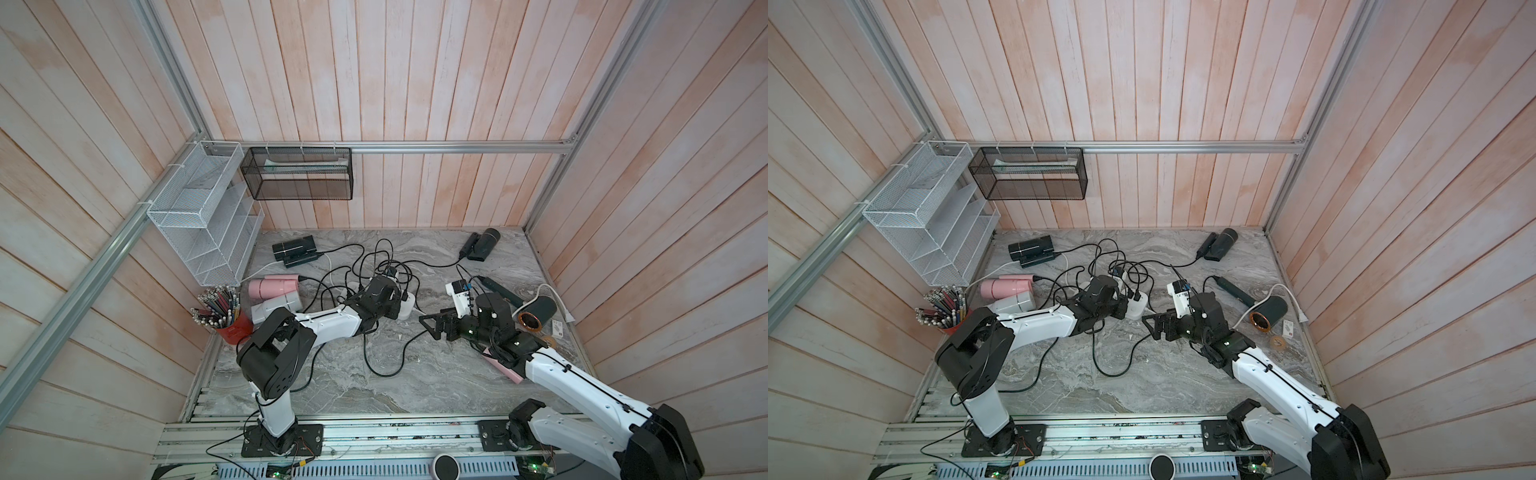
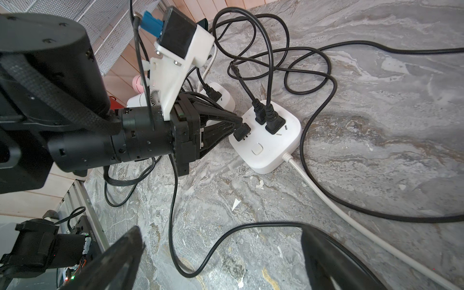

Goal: Charge the blow dryers
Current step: Insert the plug into the socket.

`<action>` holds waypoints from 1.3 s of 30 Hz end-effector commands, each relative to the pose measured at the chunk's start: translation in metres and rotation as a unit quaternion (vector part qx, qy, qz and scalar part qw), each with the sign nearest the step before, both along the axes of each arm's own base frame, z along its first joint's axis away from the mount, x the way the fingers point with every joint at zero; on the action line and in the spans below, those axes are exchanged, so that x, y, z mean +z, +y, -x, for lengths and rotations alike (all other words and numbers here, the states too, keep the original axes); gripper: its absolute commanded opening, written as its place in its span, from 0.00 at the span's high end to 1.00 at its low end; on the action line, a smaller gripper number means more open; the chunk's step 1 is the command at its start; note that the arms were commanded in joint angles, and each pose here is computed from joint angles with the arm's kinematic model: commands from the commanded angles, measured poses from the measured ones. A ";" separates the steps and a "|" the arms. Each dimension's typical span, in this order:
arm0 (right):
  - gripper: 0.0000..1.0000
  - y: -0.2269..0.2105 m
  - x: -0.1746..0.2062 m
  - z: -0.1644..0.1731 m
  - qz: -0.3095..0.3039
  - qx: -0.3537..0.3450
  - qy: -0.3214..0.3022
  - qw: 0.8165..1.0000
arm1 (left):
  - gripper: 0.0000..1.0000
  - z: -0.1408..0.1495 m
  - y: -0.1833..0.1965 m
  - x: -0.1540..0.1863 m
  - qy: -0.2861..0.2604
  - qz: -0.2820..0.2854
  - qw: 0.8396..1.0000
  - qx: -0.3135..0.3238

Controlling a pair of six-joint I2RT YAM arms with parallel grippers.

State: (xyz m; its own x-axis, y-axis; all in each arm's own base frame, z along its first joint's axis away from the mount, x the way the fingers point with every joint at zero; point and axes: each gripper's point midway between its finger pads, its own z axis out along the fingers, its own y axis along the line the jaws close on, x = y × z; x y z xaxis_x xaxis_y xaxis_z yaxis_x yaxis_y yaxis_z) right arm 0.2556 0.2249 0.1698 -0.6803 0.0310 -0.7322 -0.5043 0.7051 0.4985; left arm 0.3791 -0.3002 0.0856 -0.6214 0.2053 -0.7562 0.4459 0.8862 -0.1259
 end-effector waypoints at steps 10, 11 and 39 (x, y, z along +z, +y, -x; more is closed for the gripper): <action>0.01 0.000 -0.006 -0.001 0.007 0.002 0.005 1.000 | 0.88 -0.002 0.004 -0.011 0.030 -0.010 1.000 0.004; 0.01 0.000 -0.006 -0.001 0.006 0.002 0.005 1.000 | 0.88 -0.003 0.005 -0.013 0.033 -0.012 0.999 0.005; 0.01 -0.002 -0.010 -0.004 0.009 -0.010 0.010 1.000 | 0.88 0.000 0.009 -0.031 0.049 -0.030 0.998 0.011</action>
State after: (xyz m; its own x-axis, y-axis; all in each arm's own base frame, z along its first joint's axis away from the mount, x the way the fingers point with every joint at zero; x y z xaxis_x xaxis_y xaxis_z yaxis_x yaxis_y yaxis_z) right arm 0.2577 0.2256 0.1614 -0.6937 0.0212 -0.7200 -0.4937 0.7138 0.4967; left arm 0.3947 -0.3028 0.0832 -0.6462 0.1960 -0.7375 0.4310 0.8913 -0.1408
